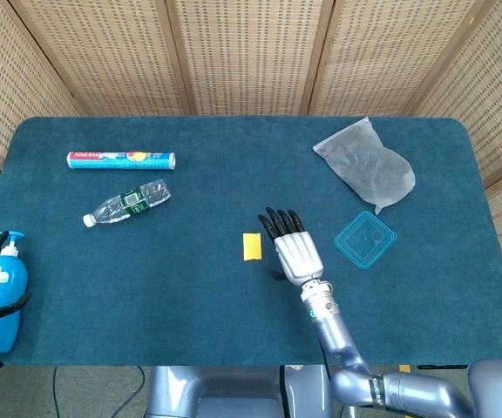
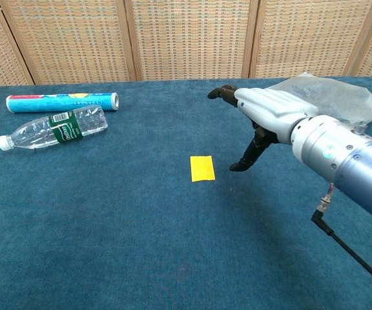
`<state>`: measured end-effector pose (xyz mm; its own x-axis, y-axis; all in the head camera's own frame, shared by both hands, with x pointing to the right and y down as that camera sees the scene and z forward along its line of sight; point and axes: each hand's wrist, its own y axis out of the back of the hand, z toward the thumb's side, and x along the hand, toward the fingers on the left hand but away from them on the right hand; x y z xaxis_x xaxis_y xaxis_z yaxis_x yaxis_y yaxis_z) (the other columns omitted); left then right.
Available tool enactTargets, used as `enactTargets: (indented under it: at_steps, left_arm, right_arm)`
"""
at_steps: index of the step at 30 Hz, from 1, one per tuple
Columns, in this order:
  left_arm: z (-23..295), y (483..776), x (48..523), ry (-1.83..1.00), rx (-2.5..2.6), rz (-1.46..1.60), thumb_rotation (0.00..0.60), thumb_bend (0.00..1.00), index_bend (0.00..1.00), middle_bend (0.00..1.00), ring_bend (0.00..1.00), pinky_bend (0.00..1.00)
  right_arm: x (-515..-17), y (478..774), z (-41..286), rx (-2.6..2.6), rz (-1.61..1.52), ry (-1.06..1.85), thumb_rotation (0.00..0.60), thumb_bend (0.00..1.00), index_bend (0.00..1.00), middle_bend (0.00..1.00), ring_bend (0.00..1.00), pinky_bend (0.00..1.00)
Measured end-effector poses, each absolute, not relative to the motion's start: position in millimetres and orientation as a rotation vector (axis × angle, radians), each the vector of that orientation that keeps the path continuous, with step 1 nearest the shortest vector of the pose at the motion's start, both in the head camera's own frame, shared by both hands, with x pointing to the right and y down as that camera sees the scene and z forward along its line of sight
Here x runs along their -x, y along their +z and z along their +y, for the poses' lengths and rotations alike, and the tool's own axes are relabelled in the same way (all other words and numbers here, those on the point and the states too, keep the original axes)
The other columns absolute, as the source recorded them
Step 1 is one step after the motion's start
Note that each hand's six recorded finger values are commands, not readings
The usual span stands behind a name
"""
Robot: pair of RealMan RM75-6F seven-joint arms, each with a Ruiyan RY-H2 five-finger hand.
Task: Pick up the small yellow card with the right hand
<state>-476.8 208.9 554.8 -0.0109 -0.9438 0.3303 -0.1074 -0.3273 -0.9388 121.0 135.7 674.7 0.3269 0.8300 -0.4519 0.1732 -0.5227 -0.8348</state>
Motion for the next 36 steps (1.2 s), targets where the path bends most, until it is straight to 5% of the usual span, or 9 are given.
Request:
enactTargets:
  at_steps: [7,36]
  left_arm:
    - [208.0,558.7,479.2,-1.441,1.525,1.134,0.600,0.18,0.00,0.00,0.00,0.00]
    - [203.4,576.3,487.3,-1.503,1.556,1.139,0.600,0.18,0.00,0.00,0.00,0.00]
  right_arm:
    - [-105.4,685.8,139.5,1.916,-0.874,1.226,0.600,0.33,0.10,0.00,0.00,0.00]
    - [-74.1,742.5,134.7,1.886,-0.854,1.354,0.600,0.33,0.11,0.00,0.00,0.00]
